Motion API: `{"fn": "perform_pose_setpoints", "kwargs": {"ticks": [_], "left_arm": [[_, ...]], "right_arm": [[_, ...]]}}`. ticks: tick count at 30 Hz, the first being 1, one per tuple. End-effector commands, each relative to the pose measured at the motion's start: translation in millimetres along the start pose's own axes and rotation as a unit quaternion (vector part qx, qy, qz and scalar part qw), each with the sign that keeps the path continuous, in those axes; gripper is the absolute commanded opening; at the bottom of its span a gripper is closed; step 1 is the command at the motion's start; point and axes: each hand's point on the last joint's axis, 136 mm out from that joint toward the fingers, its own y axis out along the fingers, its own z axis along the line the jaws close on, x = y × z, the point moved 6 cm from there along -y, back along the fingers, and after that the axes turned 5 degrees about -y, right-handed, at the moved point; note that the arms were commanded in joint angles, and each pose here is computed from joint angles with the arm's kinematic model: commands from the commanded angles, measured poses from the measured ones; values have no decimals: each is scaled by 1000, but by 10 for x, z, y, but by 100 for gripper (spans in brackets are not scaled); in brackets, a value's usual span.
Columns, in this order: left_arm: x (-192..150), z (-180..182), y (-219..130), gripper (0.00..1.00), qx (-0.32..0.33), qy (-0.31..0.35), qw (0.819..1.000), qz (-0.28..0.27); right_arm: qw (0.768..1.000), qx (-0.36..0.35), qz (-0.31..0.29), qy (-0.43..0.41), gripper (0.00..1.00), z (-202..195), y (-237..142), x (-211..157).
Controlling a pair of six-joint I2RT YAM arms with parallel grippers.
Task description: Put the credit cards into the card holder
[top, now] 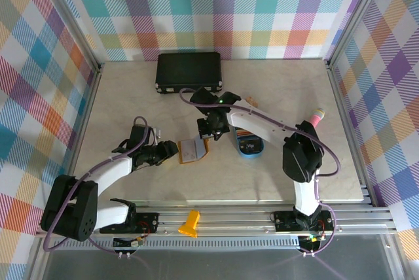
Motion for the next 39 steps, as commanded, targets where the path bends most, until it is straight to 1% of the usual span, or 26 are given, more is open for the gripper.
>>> {"fn": "perform_pose_setpoints", "kwargs": {"ticks": [1,6,10,15,18,19,23,26,30,36,39], "left_arm": [[52,-63,-36,49,-15,11,1000,-4],[45,-72,-123,48,-7,14,1000,-13],[17,-64,-152,46,-5,12,1000,-11],[3,-64,-239,45,4,12,1000,-21],[-3,-48,-298,43,17,11,999,-30],[-38,-6,-313,43,29,5,999,-24],[-69,103,-322,39,62,-3,998,-23],[-82,149,-315,38,74,-4,997,-20],[-81,56,-326,39,39,7,999,-19],[-23,-133,-323,41,-20,28,999,-26],[-37,-200,-242,41,-25,41,999,-15]], "right_arm": [[999,47,-12,9,0,128,-163,45],[996,86,-1,3,0,370,-68,61],[996,85,19,-6,0,544,88,58],[994,100,34,-3,0,722,306,72],[993,115,36,2,0,823,393,107],[992,118,38,3,0,856,412,115],[992,119,31,0,0,935,375,167],[995,95,23,-1,0,846,303,165],[997,77,16,10,0,639,202,128],[998,47,16,28,0,201,95,13],[999,34,18,39,0,-23,41,-66]]}}
